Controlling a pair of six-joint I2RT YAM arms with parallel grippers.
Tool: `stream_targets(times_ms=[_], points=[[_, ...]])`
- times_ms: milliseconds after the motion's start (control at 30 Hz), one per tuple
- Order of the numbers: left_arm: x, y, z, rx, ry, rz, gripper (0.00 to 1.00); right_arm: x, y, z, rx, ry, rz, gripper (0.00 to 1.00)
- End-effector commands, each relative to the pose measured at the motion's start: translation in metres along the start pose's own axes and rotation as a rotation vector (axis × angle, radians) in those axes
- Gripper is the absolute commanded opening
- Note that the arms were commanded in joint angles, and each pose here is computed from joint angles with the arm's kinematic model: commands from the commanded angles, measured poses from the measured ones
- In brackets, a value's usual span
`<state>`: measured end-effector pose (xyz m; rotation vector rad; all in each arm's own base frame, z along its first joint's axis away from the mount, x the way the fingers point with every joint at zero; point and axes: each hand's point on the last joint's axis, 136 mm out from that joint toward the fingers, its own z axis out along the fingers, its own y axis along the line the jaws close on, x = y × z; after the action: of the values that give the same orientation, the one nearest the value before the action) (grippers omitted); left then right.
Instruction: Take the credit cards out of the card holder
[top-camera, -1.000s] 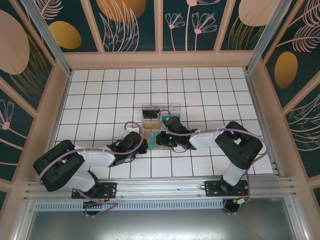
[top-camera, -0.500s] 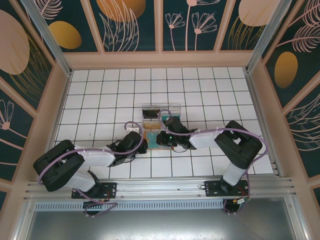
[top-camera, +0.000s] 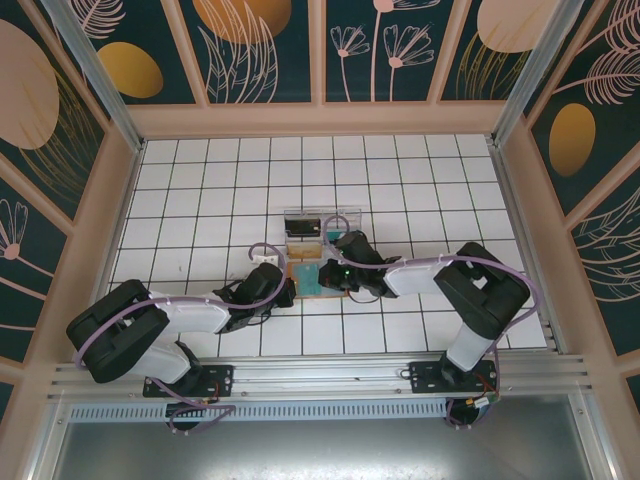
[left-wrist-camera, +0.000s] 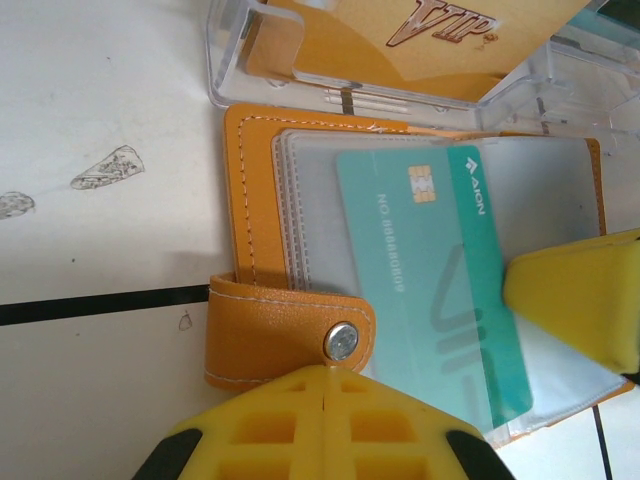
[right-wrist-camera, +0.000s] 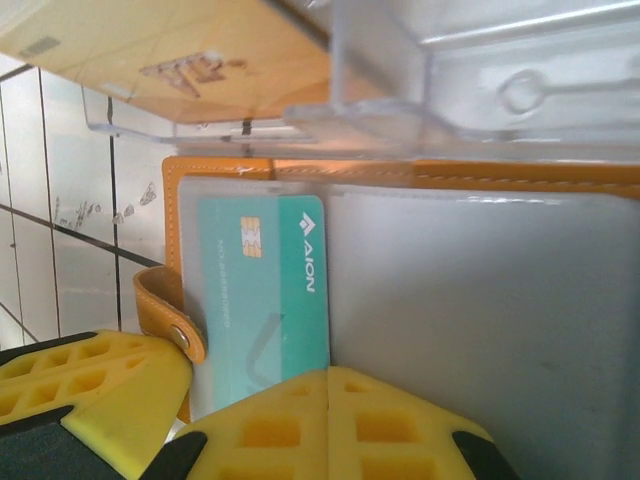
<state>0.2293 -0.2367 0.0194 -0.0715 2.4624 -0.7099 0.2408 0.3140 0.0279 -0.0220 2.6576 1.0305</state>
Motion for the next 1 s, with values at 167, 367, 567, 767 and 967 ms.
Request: stream_targets(times_ms=[167,367,567,767,967], points=[[0.019,0.023,-0.001,-0.076,0.059,-0.003,0.01,-0.002,-0.011,-0.013,0.028,-0.019,-0.003,0.00],[0.019,0.021,0.000,-0.069,0.064,0.000,0.01,-0.003,-0.005,-0.010,0.002,-0.018,-0.010,0.15],[0.019,0.020,0.000,-0.065,0.066,0.001,0.01,-0.001,-0.007,-0.001,-0.004,-0.001,0.000,0.15],[0.018,0.019,0.000,-0.061,0.066,0.004,0.01,0.000,-0.004,0.003,-0.011,0.009,-0.003,0.14],[0.018,0.019,0.000,-0.067,0.064,0.006,0.01,-0.002,-0.011,-0.005,0.009,-0.014,0.003,0.01]])
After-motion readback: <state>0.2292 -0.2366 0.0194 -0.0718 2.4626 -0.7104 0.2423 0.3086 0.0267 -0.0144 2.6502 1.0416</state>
